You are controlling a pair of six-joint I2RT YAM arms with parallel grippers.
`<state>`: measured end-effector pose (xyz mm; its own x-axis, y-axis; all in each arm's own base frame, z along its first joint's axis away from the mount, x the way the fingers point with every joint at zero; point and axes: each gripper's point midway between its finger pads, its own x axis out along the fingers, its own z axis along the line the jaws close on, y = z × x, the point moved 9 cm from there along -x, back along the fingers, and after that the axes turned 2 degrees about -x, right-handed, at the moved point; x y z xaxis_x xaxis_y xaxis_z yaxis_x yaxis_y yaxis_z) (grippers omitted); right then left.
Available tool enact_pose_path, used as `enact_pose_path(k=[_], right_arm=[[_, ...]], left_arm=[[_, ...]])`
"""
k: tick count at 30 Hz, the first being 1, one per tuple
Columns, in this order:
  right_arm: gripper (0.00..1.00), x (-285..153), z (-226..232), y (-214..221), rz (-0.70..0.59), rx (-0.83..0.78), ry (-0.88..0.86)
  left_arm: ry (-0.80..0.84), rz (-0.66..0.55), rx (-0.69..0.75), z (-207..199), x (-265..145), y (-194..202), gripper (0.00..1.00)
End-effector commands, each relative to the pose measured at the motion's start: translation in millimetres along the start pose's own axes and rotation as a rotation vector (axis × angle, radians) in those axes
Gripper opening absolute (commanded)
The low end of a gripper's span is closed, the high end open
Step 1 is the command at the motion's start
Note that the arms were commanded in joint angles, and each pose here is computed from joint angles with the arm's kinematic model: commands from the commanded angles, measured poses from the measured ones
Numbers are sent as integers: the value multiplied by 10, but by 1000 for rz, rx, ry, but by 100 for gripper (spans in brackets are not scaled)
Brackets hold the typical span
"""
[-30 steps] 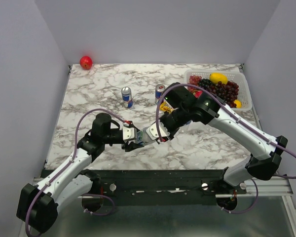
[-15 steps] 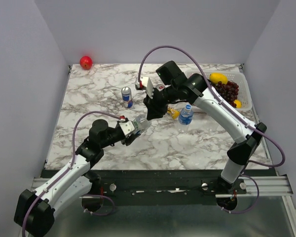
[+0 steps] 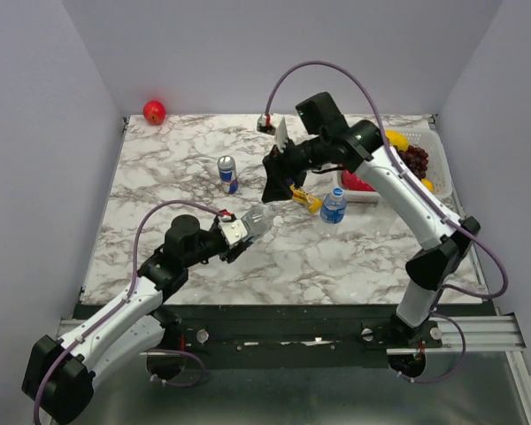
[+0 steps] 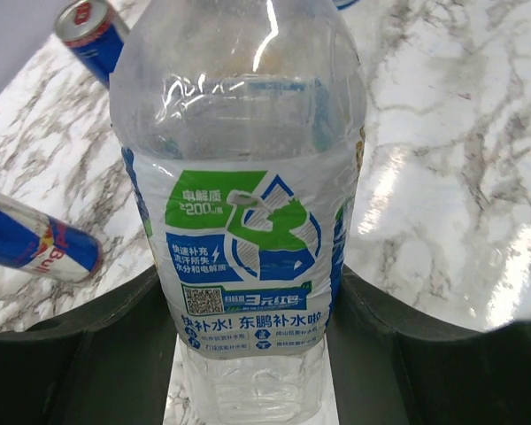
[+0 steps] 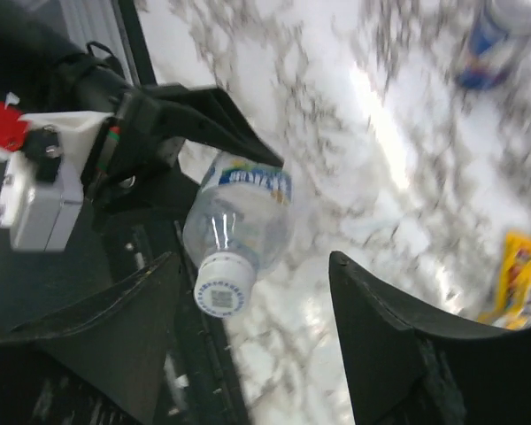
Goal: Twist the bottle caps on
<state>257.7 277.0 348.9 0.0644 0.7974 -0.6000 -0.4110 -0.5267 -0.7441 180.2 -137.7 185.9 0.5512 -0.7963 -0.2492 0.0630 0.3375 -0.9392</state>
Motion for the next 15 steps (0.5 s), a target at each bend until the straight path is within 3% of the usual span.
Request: enact_pose_path(k=[1, 2, 6, 15], right_arm=[[76, -487, 271, 49, -164, -583, -140], [76, -654, 384, 69, -221, -687, -115], [76, -628, 539, 271, -322, -798, -227], [69, -452, 613, 264, -384, -769, -353]], left_arm=[[255, -119, 59, -178, -86, -251, 0], [275, -151, 60, -200, -116, -313, 0], [380, -222, -2, -273, -143, -516, 0], [408, -255, -43, -262, -143, -674, 0]])
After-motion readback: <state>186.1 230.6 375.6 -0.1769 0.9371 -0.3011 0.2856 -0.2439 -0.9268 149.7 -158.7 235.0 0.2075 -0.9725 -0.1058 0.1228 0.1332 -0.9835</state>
